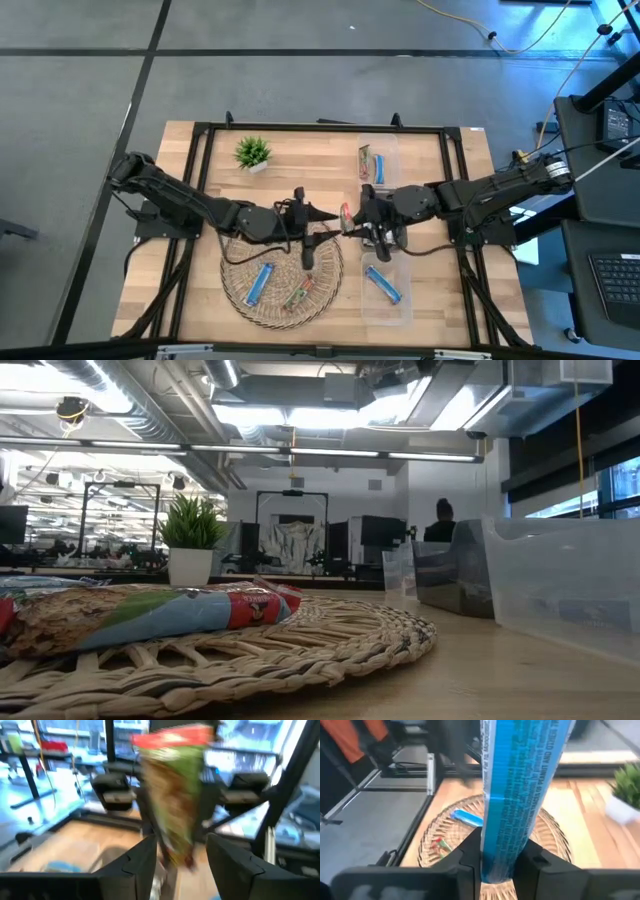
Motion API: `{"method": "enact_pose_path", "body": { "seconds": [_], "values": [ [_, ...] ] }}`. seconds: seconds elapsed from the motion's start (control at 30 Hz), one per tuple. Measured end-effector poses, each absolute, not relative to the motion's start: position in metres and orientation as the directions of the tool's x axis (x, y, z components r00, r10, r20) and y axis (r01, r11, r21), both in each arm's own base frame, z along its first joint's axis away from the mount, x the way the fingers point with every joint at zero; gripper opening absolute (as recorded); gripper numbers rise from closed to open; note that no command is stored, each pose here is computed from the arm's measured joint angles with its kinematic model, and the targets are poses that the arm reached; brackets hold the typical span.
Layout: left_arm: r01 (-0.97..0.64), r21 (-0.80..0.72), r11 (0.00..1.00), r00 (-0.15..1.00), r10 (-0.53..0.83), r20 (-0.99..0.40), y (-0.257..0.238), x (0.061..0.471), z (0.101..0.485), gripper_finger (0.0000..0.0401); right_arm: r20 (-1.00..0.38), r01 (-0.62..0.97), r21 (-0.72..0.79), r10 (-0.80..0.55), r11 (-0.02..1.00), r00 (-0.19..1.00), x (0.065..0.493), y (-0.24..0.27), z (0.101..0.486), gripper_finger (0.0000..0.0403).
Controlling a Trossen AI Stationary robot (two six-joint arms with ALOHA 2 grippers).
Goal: Pick and place Granola Bars by type
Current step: Put the red granola bar into the top transparent bin
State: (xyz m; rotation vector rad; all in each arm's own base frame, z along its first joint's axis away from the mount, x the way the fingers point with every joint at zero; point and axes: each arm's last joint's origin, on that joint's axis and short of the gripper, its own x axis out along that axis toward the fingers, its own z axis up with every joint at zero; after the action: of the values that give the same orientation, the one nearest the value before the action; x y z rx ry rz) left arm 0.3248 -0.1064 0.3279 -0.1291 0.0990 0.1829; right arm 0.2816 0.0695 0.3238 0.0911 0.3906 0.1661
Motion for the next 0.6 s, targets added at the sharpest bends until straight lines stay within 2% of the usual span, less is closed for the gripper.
{"method": "enact_pose_path", "body": {
  "seconds": [0.2,0.37,0.5,0.6],
  "values": [
    [-0.186,-0.228,0.956,0.967,0.138,-0.212,-0.112,0.3,0.334,0.0173,-0.536,0.036,0.206,0.082,0.978,0.84,0.269,0.043,0.314,0.008],
    [-0.161,-0.236,0.958,0.965,0.103,-0.24,-0.122,0.294,0.333,0.017,-0.703,0.268,0.13,-0.102,0.955,0.704,0.261,0.008,0.296,0.008],
    [-0.161,-0.249,0.955,0.961,0.095,-0.258,-0.126,0.292,0.331,0.0169,-0.744,0.47,0.056,-0.276,0.881,0.608,0.255,-0.023,0.29,0.008],
    [-0.181,-0.295,0.938,0.957,0.1,-0.271,-0.125,0.291,0.329,0.0169,-0.765,0.583,0.074,-0.329,0.809,0.553,0.249,-0.044,0.288,0.008]
  ]
}}
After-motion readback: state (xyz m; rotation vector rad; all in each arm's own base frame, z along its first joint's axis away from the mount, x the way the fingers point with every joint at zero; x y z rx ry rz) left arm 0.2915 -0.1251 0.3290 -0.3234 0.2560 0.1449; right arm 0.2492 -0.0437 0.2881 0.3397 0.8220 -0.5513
